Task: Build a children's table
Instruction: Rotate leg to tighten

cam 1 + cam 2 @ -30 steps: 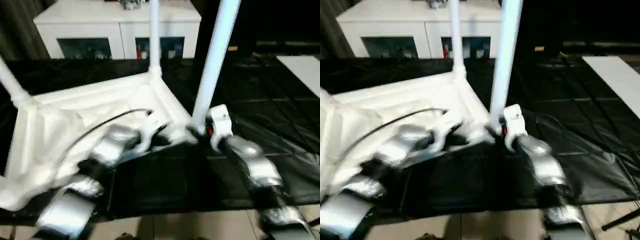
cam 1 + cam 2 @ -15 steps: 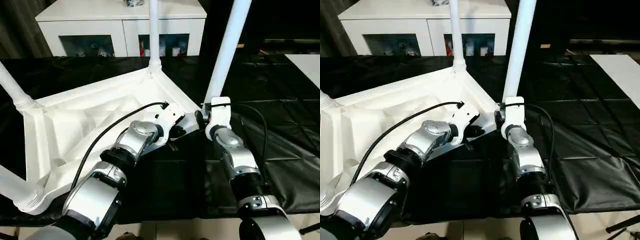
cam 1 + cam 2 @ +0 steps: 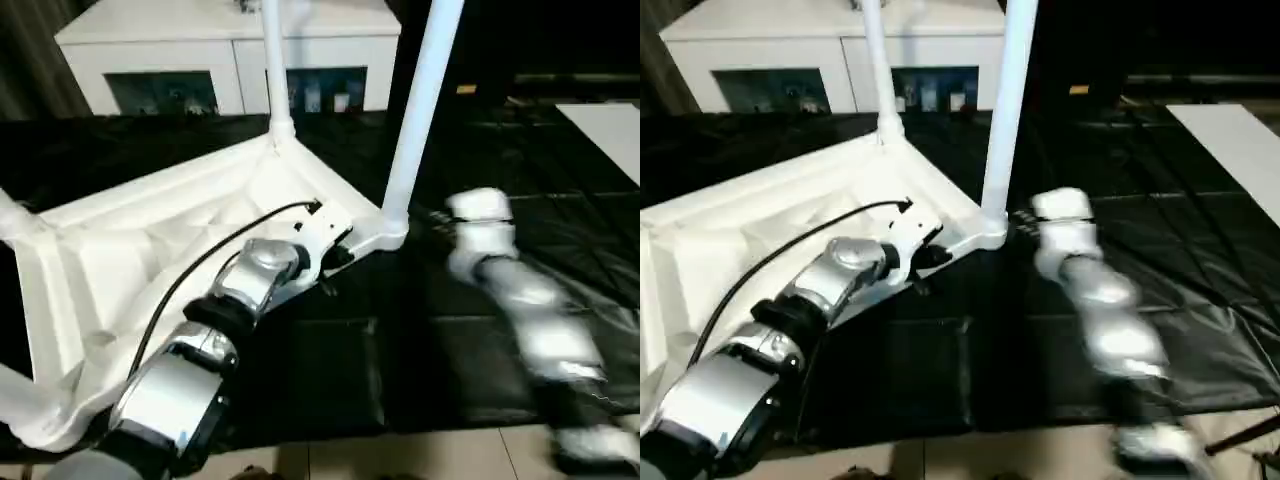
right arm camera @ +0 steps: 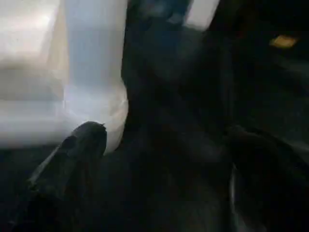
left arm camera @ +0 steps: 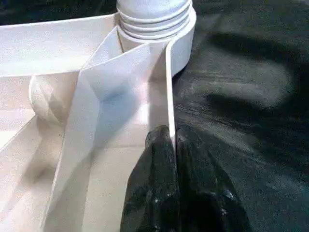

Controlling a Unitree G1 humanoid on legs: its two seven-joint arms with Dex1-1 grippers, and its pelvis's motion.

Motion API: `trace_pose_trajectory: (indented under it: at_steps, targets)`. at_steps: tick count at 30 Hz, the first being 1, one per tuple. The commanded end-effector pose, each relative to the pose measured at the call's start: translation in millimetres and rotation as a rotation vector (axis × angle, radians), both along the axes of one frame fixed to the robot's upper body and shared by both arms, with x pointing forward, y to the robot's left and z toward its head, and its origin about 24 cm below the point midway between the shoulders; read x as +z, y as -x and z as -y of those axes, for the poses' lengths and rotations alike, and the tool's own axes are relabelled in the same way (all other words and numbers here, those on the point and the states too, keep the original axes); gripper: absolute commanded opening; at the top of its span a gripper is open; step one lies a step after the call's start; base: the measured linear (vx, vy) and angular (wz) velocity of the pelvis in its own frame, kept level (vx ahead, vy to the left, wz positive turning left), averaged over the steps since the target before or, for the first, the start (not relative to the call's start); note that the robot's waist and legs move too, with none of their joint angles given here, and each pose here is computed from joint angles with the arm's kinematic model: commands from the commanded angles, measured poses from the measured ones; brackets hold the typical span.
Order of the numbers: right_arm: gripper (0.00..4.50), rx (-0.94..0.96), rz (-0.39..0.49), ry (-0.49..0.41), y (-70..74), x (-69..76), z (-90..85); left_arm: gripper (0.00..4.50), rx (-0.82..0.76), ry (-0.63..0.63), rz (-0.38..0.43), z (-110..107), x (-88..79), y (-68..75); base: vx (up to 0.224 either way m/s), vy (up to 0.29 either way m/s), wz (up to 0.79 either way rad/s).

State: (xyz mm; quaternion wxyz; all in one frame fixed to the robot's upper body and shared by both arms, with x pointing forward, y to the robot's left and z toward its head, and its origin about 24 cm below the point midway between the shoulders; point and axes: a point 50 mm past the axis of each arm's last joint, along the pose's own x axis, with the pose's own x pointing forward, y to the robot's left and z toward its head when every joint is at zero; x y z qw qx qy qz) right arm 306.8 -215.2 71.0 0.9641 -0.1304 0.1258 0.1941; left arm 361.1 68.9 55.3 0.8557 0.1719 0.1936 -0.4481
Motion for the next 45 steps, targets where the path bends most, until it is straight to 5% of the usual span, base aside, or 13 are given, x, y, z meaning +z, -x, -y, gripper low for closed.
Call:
trace_pose_trajectory:
  at_steps: [1, 6, 13, 26, 45]
  targets:
    - [4.44, 0.136, -0.020, -0.038, 5.8, 6.4, -6.8, 0.00, -0.089, 0.026, 0.058, 7.2, 9.9, 1.9, 0.000, 0.000, 0.00]
    - [4.44, 0.385, -0.121, -0.015, 31.0, 7.3, 4.3, 0.00, -0.369, 0.026, 0.009, 6.7, 9.8, 22.2, 0.000, 0.000, 0.00]
    - [4.44, 0.499, -0.130, -0.030, 32.9, 18.1, 0.4, 0.00, -0.589, -0.005, -0.044, -2.8, 10.1, 42.5, 0.000, 0.000, 0.00]
    - [4.44, 0.687, -0.232, 0.039, 32.8, 14.4, -15.2, 0.00, -0.567, -0.030, -0.072, -19.4, 11.1, 45.9, 0.000, 0.000, 0.00]
    - [2.79, 0.723, -0.290, 0.038, 33.5, 7.9, -15.2, 0.00, -0.558, -0.038, -0.090, -22.8, 11.7, 48.9, 0.000, 0.000, 0.00]
